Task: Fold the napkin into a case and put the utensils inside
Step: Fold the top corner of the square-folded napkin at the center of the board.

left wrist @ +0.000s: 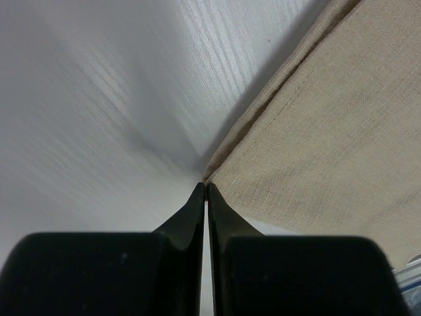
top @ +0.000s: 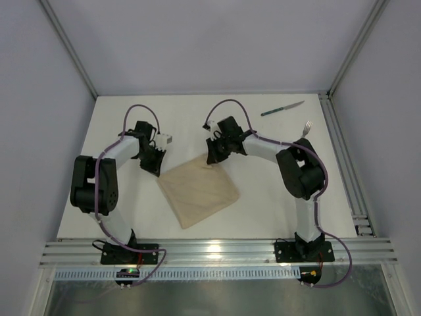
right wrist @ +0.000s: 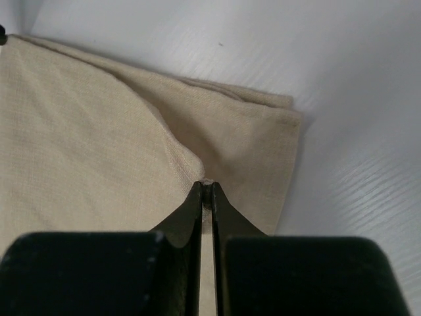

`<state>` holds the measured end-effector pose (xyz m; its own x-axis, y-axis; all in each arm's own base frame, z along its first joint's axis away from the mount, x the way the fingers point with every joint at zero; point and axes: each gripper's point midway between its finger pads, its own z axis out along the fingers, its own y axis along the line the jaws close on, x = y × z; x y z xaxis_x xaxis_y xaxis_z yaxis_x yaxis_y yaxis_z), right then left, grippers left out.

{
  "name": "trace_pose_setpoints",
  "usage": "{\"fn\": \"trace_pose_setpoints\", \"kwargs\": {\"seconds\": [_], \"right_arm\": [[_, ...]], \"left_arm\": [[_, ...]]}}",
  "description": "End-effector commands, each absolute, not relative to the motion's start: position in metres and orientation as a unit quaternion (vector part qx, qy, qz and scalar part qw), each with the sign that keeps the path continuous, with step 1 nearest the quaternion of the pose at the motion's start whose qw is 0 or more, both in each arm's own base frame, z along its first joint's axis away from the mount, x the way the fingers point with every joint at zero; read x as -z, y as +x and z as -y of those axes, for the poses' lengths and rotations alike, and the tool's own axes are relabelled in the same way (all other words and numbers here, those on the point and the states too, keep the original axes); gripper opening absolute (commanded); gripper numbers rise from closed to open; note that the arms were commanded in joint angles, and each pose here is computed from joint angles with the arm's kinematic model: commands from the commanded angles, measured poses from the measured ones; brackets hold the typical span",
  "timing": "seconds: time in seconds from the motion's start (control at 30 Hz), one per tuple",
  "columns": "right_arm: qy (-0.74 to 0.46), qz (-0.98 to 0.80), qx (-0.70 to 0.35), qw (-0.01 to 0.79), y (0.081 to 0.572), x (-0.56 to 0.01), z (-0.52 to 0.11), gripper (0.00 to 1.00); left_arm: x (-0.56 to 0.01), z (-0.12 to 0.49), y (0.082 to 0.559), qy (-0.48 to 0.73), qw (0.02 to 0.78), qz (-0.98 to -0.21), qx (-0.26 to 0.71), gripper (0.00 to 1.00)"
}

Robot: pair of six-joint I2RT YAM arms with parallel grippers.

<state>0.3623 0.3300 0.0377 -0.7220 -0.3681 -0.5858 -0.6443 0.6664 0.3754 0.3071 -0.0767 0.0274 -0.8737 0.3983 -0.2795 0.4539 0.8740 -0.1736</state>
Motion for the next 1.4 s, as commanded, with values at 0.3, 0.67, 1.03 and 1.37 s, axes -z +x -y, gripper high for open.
{"fn": "trace_pose_setpoints", "kwargs": {"seconds": [0.3, 0.67, 1.03, 1.37], "right_arm": [[-0.400, -0.817, -0.351, 0.222, 0.237, -0.088, -0.373, 0.04], [-0.489, -0.783, -0.354, 0.147, 0.139, -0.071, -0.396, 0.04], [-0.512, -0.774, -0.351, 0.120, 0.121, -0.064, -0.407, 0.04], [-0.520, -0.776, -0.341, 0.105, 0.129, -0.056, -0.427, 0.04]], "left_arm": [[-0.046, 0.075, 0.309, 0.236, 0.144, -0.955, 0.111, 0.08], [-0.048, 0.068, 0.304, 0.241, 0.144, -0.955, 0.094, 0.20], [-0.052, 0.068, 0.303, 0.242, 0.143, -0.955, 0.096, 0.20], [-0.056, 0.067, 0.311, 0.241, 0.154, -0.954, 0.088, 0.21]]}}
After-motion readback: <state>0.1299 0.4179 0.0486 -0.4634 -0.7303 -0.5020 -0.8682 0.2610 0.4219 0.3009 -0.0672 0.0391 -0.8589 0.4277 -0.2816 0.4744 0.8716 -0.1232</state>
